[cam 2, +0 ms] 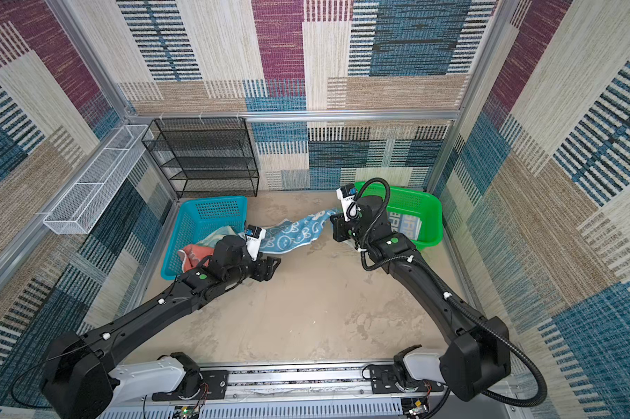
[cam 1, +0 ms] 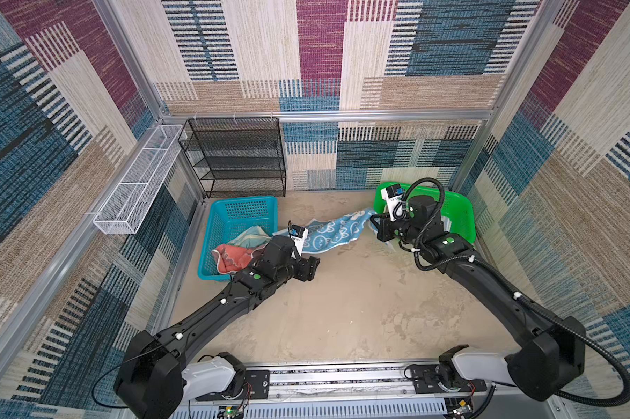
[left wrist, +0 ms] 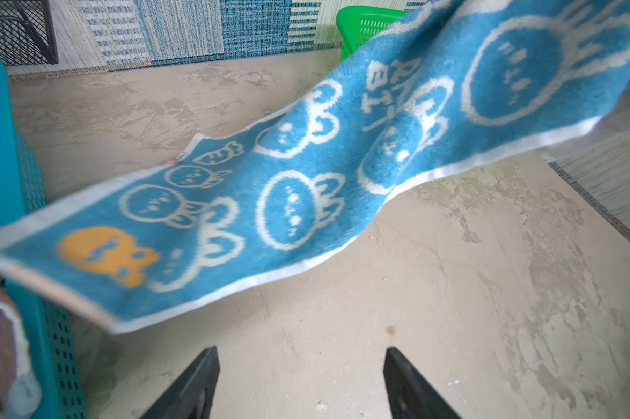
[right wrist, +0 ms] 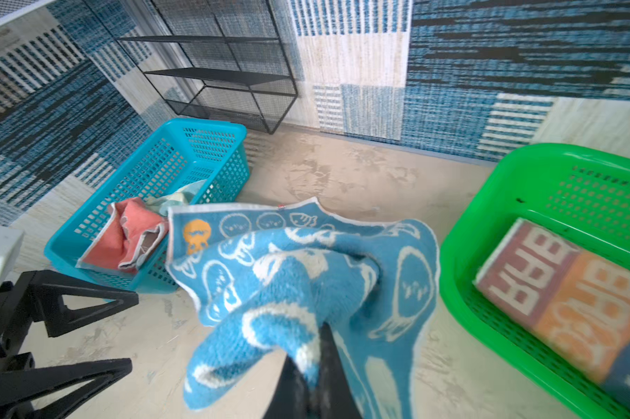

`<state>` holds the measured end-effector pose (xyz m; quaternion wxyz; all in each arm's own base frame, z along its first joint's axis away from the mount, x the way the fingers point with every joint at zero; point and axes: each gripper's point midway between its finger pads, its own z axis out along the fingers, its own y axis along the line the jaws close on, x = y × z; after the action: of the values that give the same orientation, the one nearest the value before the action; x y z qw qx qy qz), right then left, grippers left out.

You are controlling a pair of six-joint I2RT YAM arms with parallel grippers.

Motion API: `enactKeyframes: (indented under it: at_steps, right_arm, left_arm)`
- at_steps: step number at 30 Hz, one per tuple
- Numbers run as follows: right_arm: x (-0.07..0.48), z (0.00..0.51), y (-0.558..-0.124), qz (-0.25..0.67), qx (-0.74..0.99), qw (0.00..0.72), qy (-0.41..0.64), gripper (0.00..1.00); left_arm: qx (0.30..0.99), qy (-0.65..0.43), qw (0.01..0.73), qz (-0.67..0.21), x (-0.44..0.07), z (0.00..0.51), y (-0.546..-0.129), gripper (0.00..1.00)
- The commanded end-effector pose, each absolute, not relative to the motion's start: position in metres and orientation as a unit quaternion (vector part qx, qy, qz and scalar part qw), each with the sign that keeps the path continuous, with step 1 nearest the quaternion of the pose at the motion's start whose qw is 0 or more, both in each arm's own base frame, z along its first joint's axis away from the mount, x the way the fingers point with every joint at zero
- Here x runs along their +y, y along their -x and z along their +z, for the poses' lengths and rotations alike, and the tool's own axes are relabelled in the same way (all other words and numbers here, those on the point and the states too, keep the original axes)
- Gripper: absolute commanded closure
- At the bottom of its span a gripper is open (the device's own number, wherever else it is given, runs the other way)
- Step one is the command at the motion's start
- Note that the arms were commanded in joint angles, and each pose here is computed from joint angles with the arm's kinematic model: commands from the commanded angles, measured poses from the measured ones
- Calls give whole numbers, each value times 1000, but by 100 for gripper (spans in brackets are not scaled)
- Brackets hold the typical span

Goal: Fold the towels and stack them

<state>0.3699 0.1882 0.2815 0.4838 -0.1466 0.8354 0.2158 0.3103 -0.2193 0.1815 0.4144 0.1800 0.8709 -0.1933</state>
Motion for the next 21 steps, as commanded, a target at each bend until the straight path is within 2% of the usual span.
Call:
enactKeyframes:
  at_steps: [1, 4, 15, 21]
  right_arm:
    - [166, 271, -367, 170, 855, 477, 115, 100]
    - [162, 266, -362, 163, 858, 474, 113, 100]
    - [252, 190, -337, 346, 846, 331, 236, 99]
    - [268, 167, -347, 365, 847, 298, 244, 98]
  left_arm:
    - [861, -193, 427, -196, -225, 188, -313, 24]
    - [862, -198, 423, -198, -229, 187, -314, 24]
    - [862, -236, 411, -178, -243, 167, -318, 24]
    - [858, -248, 408, -190, -256, 153, -318, 23]
